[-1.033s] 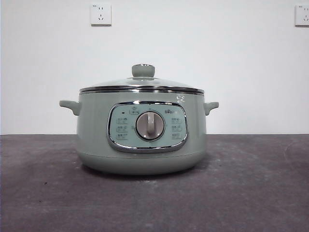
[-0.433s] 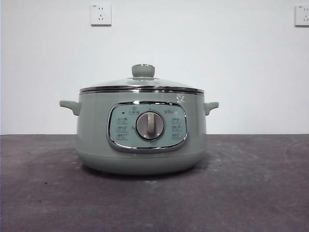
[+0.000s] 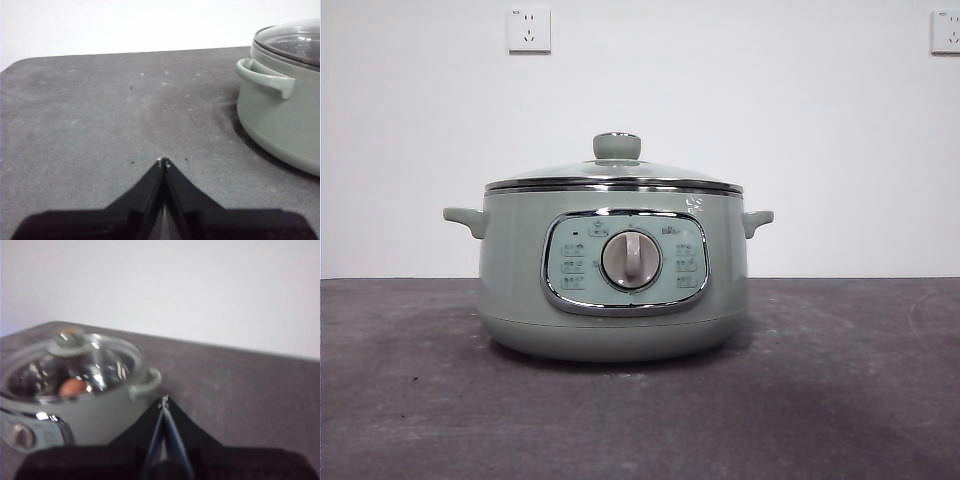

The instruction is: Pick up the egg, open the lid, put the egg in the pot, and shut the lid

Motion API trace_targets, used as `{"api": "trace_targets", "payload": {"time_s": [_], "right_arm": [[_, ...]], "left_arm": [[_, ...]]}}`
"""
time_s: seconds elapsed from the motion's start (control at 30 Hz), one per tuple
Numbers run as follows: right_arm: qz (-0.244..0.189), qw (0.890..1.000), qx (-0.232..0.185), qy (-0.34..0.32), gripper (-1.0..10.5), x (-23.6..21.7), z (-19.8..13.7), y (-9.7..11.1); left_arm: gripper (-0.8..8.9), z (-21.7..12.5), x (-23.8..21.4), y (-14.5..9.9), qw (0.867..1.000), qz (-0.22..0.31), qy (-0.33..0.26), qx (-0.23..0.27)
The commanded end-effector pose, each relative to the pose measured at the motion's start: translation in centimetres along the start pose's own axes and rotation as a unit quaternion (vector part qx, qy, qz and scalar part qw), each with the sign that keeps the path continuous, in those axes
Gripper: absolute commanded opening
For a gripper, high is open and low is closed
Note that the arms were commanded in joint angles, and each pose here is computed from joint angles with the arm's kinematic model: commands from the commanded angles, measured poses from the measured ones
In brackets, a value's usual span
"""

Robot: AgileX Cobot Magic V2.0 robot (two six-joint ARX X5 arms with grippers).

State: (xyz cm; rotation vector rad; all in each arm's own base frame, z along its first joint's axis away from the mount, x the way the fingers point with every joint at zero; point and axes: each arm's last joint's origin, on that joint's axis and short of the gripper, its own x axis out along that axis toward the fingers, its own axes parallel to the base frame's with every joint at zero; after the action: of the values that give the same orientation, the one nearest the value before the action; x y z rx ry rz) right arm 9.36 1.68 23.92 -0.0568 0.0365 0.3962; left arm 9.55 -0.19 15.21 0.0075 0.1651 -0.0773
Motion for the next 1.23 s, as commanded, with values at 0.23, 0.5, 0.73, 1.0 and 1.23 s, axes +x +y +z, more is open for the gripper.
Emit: {"api": "trace_targets", "payload": {"time_s": [0.23, 0.5, 0.73, 1.0, 1.23], "right_arm": [[-0.033, 0.998, 0.058, 0.020, 0.0, 0.3, -6.6, 0.1], [-0.040, 0.995, 0.076, 0.050, 0.0, 0.5, -8.9, 0.2], [-0.039, 0.994, 0.082, 0.055, 0.0, 0.4, -9.0, 0.2], [-0.041, 0.991, 0.112, 0.052, 0.0, 0.4, -8.9, 0.2], [-0.041, 0.991, 0.112, 0.052, 0.0, 0.4, -8.9, 0.2]], "left_arm": [[-0.03, -0.5, 0.1, 0.0, 1.000, 0.002, 0.005, -0.004], [-0.03, -0.5, 0.1, 0.0, 1.000, 0.002, 0.005, -0.004], [-0.03, -0.5, 0.1, 0.0, 1.000, 0.002, 0.005, -0.004], [-0.03, -0.5, 0.1, 0.0, 1.000, 0.002, 0.005, -0.004], [-0.03, -0.5, 0.1, 0.0, 1.000, 0.002, 0.005, -0.004]]}}
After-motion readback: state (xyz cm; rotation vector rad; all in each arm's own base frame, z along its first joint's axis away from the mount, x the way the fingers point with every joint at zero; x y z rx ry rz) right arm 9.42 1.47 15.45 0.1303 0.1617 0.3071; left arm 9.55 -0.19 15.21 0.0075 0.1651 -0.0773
